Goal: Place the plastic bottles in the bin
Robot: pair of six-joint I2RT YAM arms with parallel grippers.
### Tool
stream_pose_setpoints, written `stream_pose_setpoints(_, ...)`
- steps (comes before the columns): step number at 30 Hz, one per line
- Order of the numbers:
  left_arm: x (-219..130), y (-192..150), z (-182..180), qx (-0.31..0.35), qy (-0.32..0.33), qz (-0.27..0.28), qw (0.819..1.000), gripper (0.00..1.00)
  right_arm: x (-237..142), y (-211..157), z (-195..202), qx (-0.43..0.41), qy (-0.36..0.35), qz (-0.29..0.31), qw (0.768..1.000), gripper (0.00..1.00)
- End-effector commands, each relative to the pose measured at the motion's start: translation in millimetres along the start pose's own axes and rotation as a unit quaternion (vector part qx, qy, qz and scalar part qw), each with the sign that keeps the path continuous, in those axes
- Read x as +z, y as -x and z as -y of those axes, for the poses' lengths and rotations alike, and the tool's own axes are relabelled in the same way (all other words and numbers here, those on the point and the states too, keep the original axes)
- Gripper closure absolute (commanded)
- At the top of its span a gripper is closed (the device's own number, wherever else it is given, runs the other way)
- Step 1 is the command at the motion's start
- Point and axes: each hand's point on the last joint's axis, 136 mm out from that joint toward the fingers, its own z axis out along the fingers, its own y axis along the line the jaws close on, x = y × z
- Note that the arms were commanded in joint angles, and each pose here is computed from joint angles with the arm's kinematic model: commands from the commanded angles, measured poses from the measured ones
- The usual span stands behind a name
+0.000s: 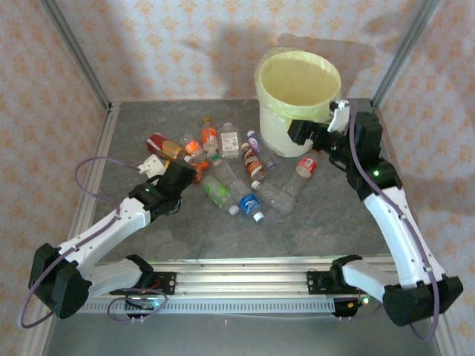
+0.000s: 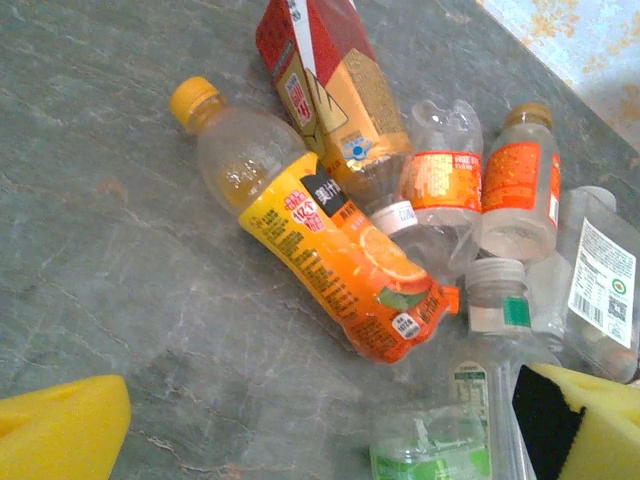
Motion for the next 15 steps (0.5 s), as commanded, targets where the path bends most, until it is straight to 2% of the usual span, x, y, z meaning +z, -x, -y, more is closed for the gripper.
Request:
stream_pose_setpoints(1,8,18,-9,-0.029,0.024,0.043,0.998,0.0,-14,13,-12,0.004,0.02,0.057,0.998,0.01)
stream_pose_setpoints(8,43,26,-33,-0.078,0.08,0.012,0.994,0.0,-13,12,-26,0.026,0.069,0.069,0.995,0.01)
stream_pose_setpoints(15,78,14,-40,-0.136,0.099,-0.052,0.984,0.0,-8,10,-25,0.028,0.068,0.062,0.995,0.01)
